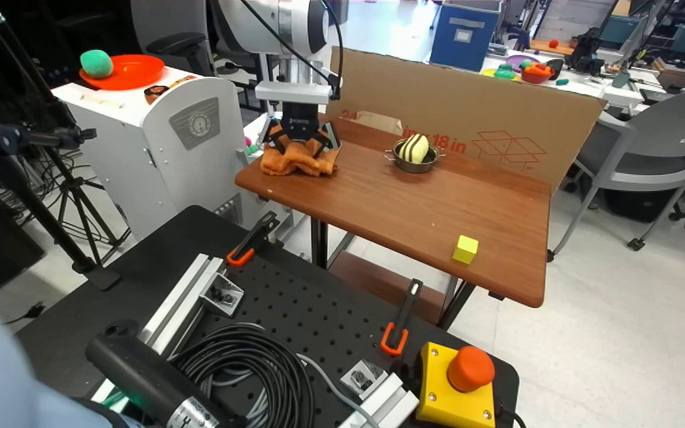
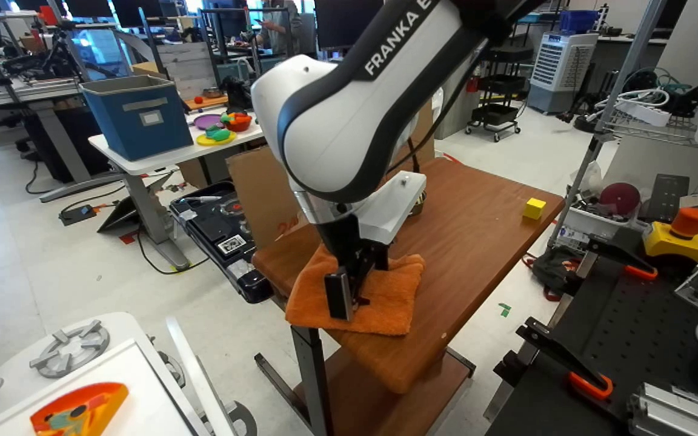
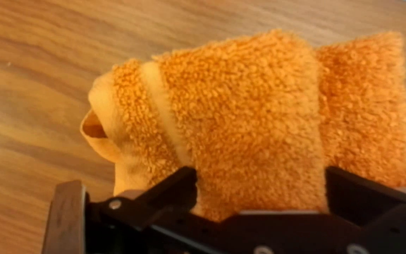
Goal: Push the orange towel forwards.
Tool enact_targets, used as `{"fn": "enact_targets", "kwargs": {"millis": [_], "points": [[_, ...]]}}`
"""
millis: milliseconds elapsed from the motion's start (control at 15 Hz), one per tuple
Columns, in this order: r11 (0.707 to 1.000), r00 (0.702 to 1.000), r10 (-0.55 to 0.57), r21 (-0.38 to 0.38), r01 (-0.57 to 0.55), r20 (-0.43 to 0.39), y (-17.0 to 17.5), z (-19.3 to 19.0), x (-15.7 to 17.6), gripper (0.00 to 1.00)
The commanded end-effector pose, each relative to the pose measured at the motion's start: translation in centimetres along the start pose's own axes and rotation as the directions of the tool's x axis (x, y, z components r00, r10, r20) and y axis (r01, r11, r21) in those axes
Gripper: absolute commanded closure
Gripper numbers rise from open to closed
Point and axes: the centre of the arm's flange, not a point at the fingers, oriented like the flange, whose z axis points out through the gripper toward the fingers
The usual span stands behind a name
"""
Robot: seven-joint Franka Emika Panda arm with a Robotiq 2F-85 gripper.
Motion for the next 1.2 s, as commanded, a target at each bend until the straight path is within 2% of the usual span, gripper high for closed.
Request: {"fn": "enact_targets", "kwargs": {"millis": [0, 200, 400, 667, 800, 867, 933, 1133], "points": [[0.996, 1.0, 0.028, -0.082, -0.027, 0.01, 0.8, 1.0, -4.2, 0.0], [0.987, 0.994, 0.107, -0.119, -0.109, -0.026, 2.6, 1.0, -5.1, 0.0], [0.98, 0.984, 0.169, -0.097, -0.174, -0.062, 3.3, 0.3, -5.4, 0.0], [0.975, 0.971, 0.216, -0.021, -0.219, -0.106, 1.3, -4.4, -6.7, 0.0], [0.971, 0.959, 0.24, 0.013, -0.24, -0.15, 0.6, -7.9, -8.4, 0.0], [0.961, 0.949, 0.278, 0.027, -0.277, -0.147, 0.5, -9.8, -9.6, 0.0], [0.973, 0.965, 0.23, -0.003, -0.233, -0.128, 0.9, -6.6, -5.9, 0.0], [0.966, 0.954, 0.257, 0.017, -0.258, -0.156, 0.7, -9.8, -8.0, 0.0]]}}
